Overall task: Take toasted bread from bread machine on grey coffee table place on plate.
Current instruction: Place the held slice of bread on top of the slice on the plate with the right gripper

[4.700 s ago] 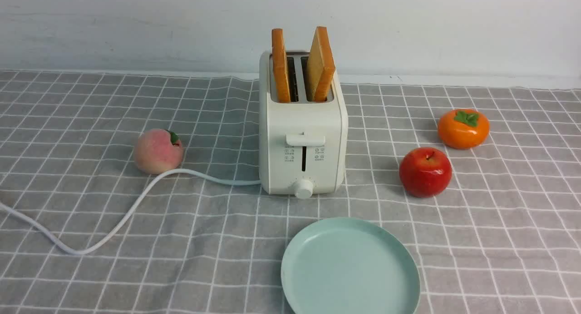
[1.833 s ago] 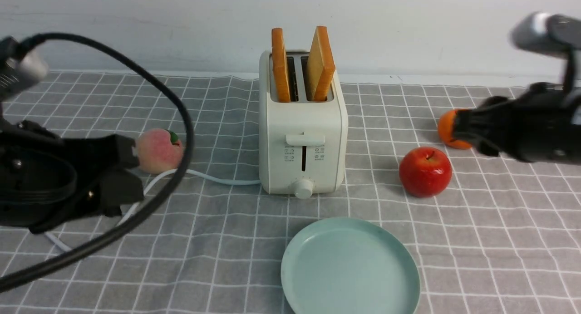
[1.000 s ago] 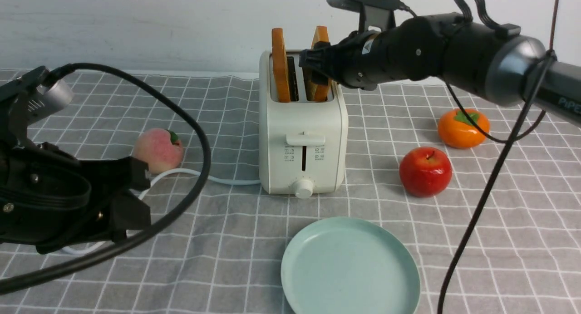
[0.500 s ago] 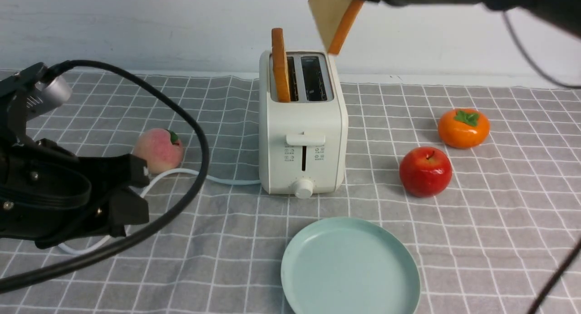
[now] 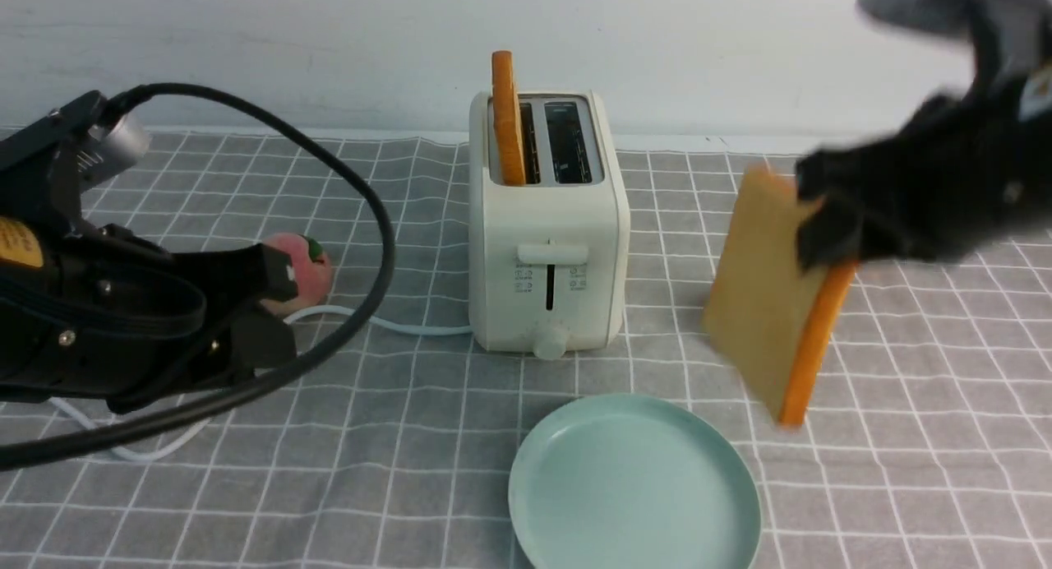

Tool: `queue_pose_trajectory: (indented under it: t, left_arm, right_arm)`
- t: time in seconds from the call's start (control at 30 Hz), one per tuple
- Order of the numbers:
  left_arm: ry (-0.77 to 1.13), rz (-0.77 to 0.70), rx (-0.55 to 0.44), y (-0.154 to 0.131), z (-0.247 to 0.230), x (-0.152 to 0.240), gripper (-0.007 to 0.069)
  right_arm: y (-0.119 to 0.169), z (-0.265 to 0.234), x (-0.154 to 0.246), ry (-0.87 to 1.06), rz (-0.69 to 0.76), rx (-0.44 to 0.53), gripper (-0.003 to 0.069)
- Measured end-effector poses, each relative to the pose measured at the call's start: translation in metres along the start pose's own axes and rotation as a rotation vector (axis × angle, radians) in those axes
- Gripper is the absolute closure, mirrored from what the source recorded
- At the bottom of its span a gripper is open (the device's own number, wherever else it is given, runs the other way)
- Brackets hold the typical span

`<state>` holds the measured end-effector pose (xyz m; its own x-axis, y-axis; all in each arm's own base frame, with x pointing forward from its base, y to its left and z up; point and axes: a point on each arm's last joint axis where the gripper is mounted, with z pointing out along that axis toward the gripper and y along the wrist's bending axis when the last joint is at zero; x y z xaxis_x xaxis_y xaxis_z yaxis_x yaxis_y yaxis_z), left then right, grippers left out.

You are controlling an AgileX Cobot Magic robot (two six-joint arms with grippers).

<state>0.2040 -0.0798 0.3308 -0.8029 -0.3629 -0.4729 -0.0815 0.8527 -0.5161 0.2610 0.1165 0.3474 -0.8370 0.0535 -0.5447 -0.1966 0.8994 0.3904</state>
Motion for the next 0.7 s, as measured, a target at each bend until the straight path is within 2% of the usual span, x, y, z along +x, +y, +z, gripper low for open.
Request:
queue_pose_trajectory:
  t: [0.03,0.07,0.1,0.17,0.33,0.43,0.53,0.57,0.6,0.63,0.67,0.7]
  left_arm:
    - [0.010,-0.003,-0.006,0.000,0.003,0.000,0.0387]
    - [0.012,-0.005,-0.006,0.000,0.004,0.000,0.0387]
    - [0.025,-0.012,-0.011,0.001,0.009,-0.001,0.0387]
    - [0.035,-0.017,-0.015,0.001,0.012,-0.001,0.0387]
    - [0.052,-0.038,-0.009,0.001,0.016,-0.001,0.0387]
    - [0.052,-0.041,-0.006,0.000,0.017,-0.001,0.0387]
    - [0.045,-0.042,-0.003,0.000,0.017,-0.002,0.0387]
    - [0.045,-0.042,-0.003,0.000,0.017,-0.002,0.0387]
    - [0.045,-0.042,-0.003,0.000,0.017,-0.002,0.0387]
    - [0.045,-0.042,-0.003,0.000,0.017,-0.002,0.0387]
    - [0.040,-0.042,0.000,0.000,0.017,-0.002,0.0387]
    - [0.039,-0.042,0.001,0.000,0.017,-0.002,0.0387]
  right_arm:
    - [-0.004,0.017,0.018,0.050,0.078,-0.062,0.0551]
    - [-0.005,0.022,0.023,0.059,0.102,-0.081,0.0551]
    - [-0.006,0.035,0.037,0.075,0.191,-0.158,0.0551]
    - [-0.006,0.046,0.047,0.060,0.269,-0.252,0.0551]
    - [-0.006,0.066,0.050,-0.016,0.291,-0.387,0.0551]
    - [-0.008,0.075,0.050,-0.022,0.316,-0.403,0.0527]
    - [-0.014,0.093,0.053,-0.002,0.313,-0.375,0.0424]
    - [-0.014,0.093,0.053,-0.002,0.309,-0.375,0.0416]
    - [-0.017,0.100,0.055,0.014,0.277,-0.353,0.0330]
    - [-0.018,0.101,0.056,0.017,0.268,-0.349,0.0321]
    - [-0.021,0.105,0.058,0.031,0.222,-0.328,0.0235]
    - [-0.021,0.105,0.058,0.032,0.218,-0.325,0.0235]
